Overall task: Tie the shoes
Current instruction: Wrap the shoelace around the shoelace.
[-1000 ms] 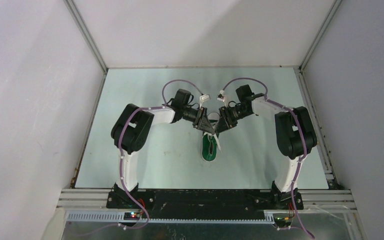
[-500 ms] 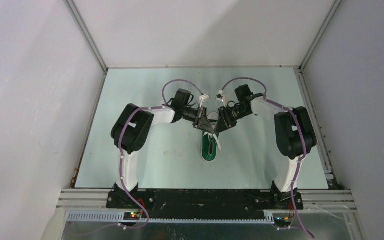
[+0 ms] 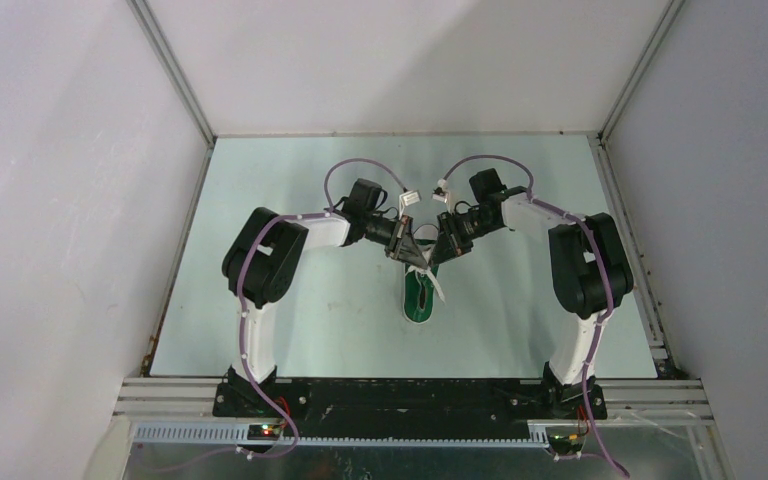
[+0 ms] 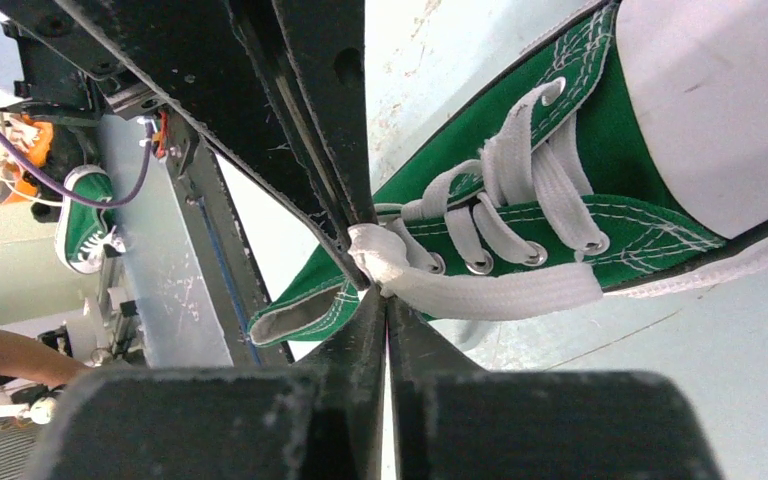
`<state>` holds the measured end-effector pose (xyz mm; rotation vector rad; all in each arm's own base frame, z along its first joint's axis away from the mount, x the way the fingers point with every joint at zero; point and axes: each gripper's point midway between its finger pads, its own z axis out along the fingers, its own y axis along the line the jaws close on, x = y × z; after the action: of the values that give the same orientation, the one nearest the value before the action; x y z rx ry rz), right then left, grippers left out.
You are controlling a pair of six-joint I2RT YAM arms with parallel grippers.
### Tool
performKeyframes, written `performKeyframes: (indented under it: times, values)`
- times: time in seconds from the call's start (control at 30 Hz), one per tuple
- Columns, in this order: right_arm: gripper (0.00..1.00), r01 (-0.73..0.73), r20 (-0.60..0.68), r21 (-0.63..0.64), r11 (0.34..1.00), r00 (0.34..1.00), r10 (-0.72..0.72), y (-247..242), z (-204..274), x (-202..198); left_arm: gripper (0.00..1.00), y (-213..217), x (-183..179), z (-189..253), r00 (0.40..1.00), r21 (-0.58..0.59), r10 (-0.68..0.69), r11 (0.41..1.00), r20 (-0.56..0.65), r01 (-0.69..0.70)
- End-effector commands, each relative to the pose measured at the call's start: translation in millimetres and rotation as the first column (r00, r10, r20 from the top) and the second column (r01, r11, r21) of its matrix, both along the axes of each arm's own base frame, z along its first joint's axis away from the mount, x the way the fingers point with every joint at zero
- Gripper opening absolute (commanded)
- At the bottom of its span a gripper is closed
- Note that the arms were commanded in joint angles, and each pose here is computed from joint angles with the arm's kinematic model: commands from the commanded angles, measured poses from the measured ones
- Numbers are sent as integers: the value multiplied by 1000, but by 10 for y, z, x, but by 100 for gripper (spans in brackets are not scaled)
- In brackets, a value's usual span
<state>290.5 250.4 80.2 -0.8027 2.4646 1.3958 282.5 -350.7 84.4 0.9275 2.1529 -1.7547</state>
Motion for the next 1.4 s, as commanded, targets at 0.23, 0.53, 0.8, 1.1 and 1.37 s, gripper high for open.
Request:
performKeyframes:
  times: [0.23,0.53,0.8,1.1,1.37]
  values:
    - [0,-25,72,70,997,997,20,60,373,29,0,-32,121,109,995,9,25,1000,98,-26]
    - [10,6,95,46,999,995,-10,-115,402,89,0,-13,105,111,995,-3,12,1000,96,-12]
    - [10,-6,78,42,999,997,3,-84,334,53,0,-41,155,145,995,-35,25,999,98,-22]
    - [6,71,109,-123,990,992,-58,-212,-45,235,0,-31,102,151,996,-54,26,998,84,-21]
    - [8,17,101,-93,995,995,-8,-5,-81,217,0,-25,76,145,997,-62,18,998,79,-13]
